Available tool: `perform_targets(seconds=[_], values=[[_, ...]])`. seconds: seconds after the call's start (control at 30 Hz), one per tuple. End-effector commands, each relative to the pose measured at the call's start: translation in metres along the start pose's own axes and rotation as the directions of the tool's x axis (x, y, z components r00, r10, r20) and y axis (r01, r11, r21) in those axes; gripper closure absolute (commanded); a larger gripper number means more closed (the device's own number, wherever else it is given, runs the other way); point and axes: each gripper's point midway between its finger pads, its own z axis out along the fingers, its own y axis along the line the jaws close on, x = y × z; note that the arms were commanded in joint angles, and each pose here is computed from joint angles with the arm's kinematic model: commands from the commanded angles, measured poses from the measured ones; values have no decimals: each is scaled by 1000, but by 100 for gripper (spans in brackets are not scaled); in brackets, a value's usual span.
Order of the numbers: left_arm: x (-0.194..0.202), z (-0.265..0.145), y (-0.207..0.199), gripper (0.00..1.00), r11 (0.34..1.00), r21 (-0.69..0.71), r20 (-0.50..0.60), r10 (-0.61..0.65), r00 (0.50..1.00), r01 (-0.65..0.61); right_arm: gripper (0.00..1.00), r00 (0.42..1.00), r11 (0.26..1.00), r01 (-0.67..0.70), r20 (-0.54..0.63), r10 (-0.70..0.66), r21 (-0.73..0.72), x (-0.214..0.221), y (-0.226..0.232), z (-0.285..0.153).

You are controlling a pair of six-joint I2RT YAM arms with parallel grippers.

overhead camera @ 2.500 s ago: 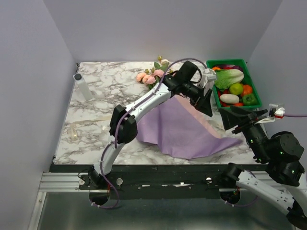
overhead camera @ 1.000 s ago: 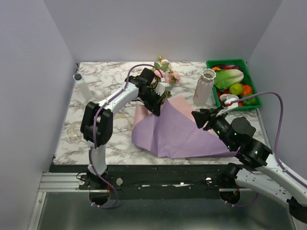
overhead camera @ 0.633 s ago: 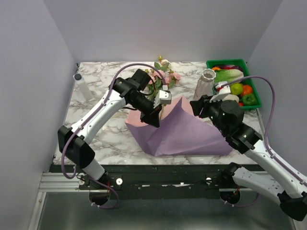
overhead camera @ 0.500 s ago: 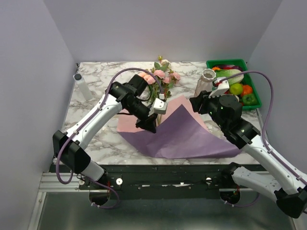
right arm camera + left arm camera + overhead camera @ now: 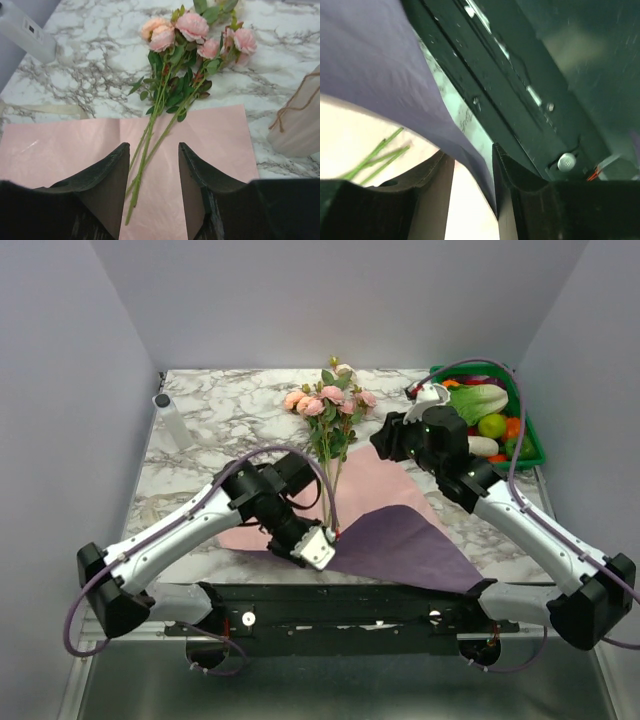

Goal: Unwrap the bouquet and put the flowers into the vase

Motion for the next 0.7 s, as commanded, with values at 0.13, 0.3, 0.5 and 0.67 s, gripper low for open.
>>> perform_targets(seconds=[0.13,0.3,0.5,0.67], values=[[43,-25,-70,48,915,78,-280,401,872,-395,48,997,998,-2,-79,-2,-57,32,5,16],[27,-38,-73,37,882,28,-270,460,846,-471,53,992,989,-33,-123,15,-143,60,20,4],[-38,-59,-45,34,912,-208,-136,332,933,-354,53,978,986,-52,-207,19,-157,120,36,-11],[-101,-98,-9,31,894,-419,28,188,982,-160,52,978,983,-54,-206,18,-173,133,49,-25]])
